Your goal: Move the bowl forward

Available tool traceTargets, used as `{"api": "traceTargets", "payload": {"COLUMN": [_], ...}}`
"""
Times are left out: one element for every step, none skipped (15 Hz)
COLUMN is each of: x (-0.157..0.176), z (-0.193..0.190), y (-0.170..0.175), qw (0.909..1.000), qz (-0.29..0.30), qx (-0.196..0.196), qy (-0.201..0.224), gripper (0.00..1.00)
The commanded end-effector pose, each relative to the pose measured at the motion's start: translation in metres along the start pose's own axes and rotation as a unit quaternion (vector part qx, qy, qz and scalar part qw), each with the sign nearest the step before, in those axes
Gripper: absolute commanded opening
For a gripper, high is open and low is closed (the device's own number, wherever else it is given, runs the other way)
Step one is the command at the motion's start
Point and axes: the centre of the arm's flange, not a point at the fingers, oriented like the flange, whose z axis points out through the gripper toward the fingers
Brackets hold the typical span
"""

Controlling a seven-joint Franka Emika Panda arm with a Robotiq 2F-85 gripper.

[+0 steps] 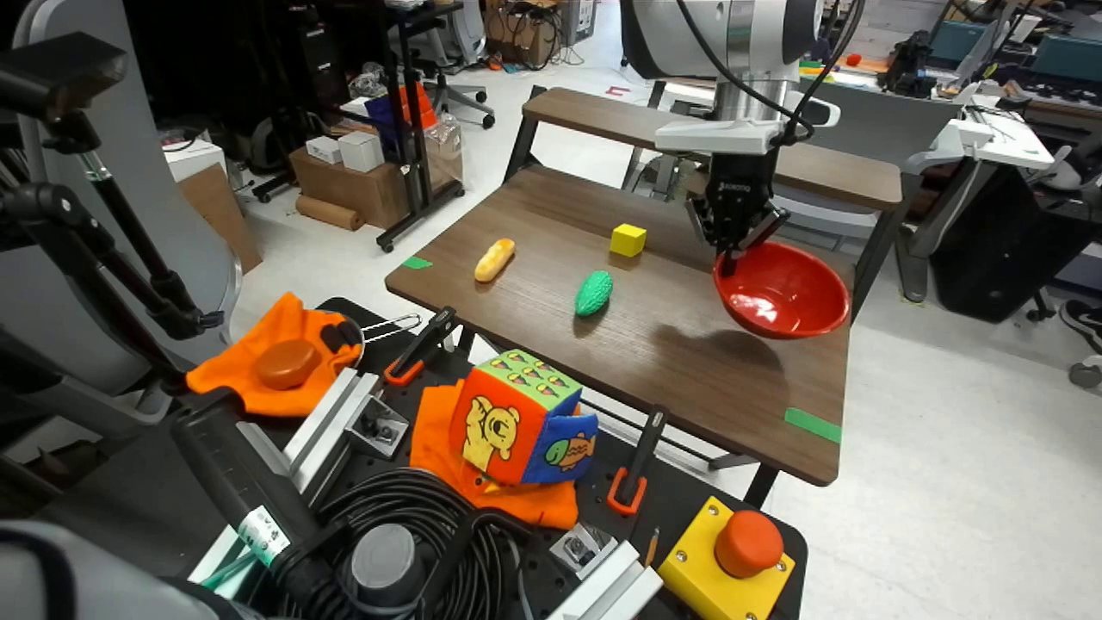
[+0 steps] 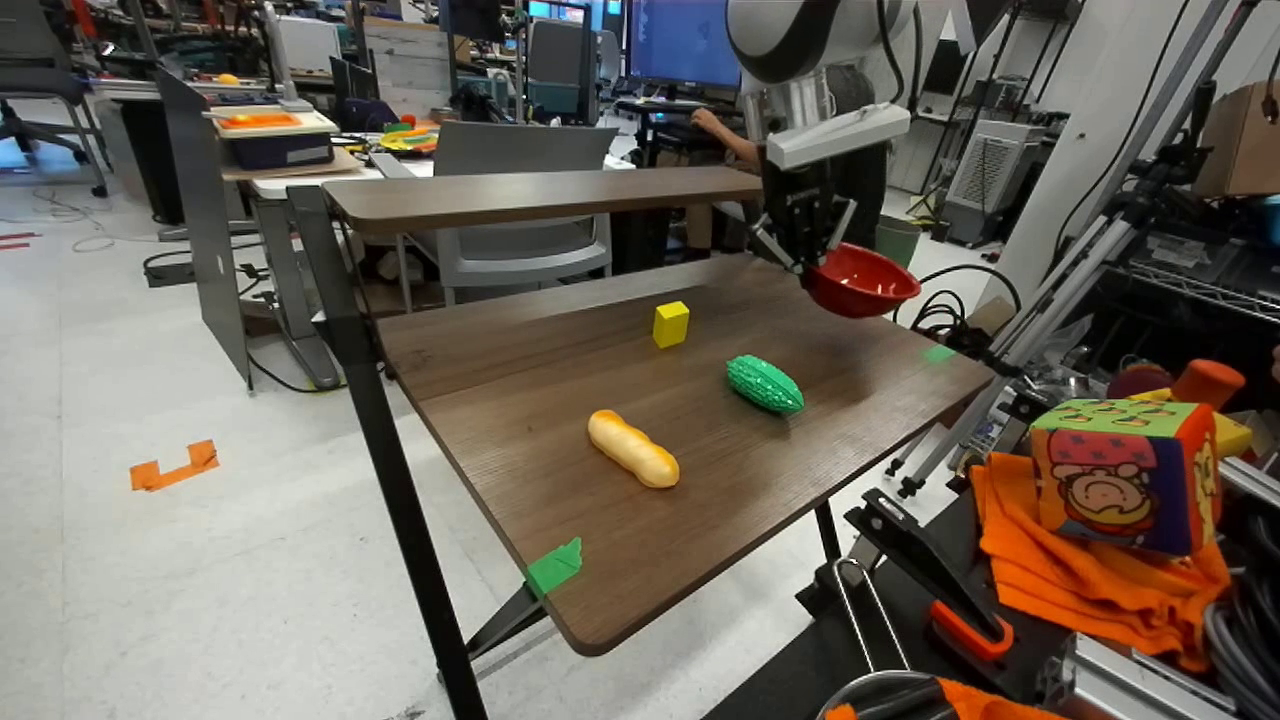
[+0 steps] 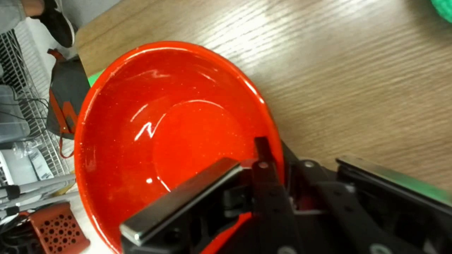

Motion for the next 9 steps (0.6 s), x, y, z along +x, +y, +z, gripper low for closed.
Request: {"api": "traceTargets", "payload": {"x": [0.035, 0.04, 0.046, 0.052, 0.055, 0.058, 0.06, 0.063, 0.064], "z": [-0.027, -0.033, -0.039, -0.042, -0.044, -0.044, -0.043, -0.041, -0.039], "y": [-0.031, -0.041, -0.051, -0.061, -0.07, -0.079, -0.088, -0.096, -0.103], "qw": [0.9995, 0.9992, 0.9989, 0.9985, 0.9983, 0.9981, 0.998, 0.9979, 0.9978], "qz": [-0.011, -0.012, -0.014, -0.019, -0.024, -0.029, -0.034, -0.038, -0.043], "qx": [-0.005, -0.003, -0.001, -0.001, 0.0, 0.0, -0.001, -0.003, -0.005], "qy": [0.03, 0.038, 0.046, 0.052, 0.054, 0.054, 0.053, 0.052, 0.05], "gripper": [0.02, 0.02, 0.02, 0.02, 0.02, 0.02, 0.02, 0.02, 0.02]}}
